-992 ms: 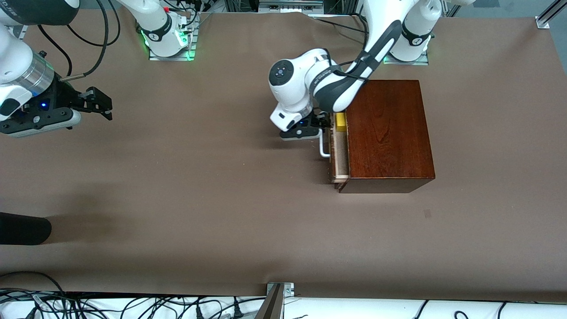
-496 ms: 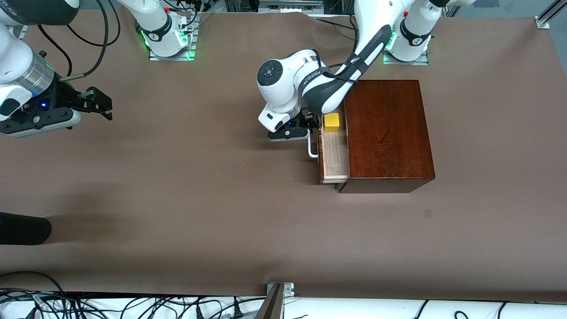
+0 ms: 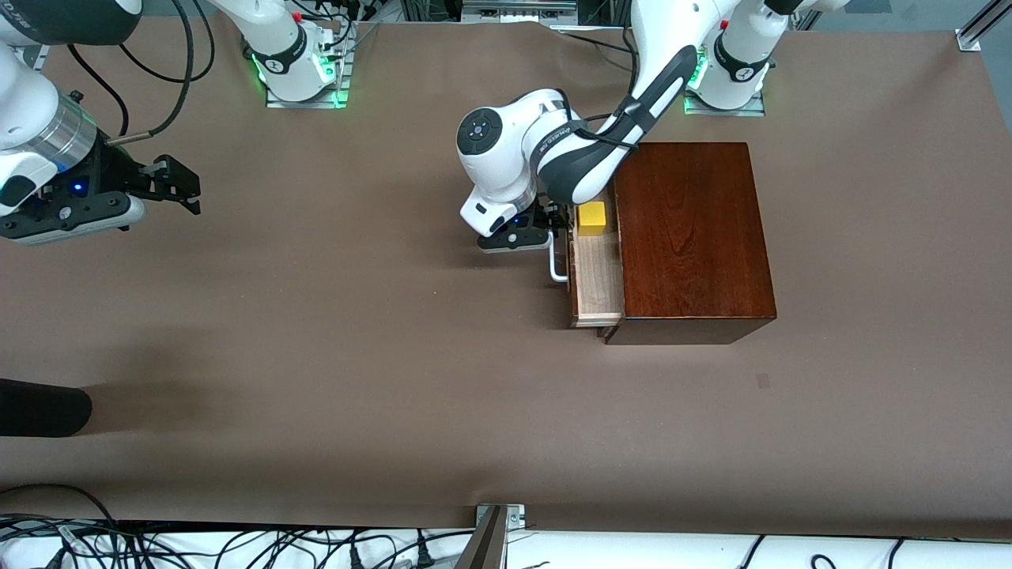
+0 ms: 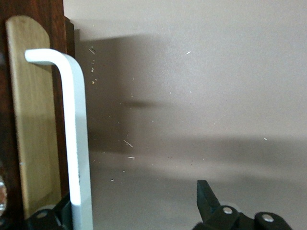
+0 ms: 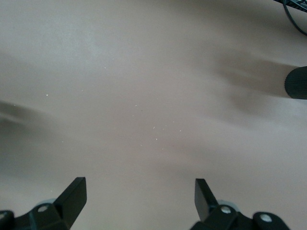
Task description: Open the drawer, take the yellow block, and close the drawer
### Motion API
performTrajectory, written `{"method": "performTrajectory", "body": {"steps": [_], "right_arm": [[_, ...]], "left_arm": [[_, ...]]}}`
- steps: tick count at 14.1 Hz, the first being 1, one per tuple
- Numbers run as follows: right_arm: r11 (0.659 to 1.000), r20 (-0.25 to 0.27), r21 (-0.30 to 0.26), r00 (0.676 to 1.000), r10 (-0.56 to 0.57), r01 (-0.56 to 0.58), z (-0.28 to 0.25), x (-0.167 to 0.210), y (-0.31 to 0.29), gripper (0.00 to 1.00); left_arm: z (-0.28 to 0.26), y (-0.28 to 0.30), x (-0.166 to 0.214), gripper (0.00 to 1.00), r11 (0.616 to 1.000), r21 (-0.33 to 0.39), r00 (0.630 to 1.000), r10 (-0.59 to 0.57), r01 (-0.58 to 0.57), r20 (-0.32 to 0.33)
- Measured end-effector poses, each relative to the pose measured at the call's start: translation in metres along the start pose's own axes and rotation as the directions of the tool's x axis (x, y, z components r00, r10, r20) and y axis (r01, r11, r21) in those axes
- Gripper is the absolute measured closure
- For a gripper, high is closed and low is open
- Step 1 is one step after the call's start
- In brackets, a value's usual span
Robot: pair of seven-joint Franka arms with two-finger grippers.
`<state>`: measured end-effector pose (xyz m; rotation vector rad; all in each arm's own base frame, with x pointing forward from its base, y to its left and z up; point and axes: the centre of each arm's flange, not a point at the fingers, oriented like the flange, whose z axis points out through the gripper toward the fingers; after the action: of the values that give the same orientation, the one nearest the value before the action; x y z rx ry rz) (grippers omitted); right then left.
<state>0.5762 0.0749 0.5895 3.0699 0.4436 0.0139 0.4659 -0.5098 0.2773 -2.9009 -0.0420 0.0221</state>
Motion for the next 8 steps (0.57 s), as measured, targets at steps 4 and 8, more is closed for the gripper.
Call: {"method": "performTrajectory", "body": {"steps": [4, 8], "right_arm": [[1.0, 0.0, 0.0, 1.0, 0.0, 0.0, 0.0, 0.0, 0.0, 0.0], [1.0, 0.0, 0.0, 1.0, 0.0, 0.0, 0.0, 0.0, 0.0, 0.0]], "left_arm": [[-0.036, 0.004, 0.004, 0.0, 1.0, 0.013, 1.0, -0.01, 0.01, -0.006], [-0.086, -0.007, 0.006, 0.0, 1.0, 0.012, 1.0, 0.012, -0.012, -0.026]]}}
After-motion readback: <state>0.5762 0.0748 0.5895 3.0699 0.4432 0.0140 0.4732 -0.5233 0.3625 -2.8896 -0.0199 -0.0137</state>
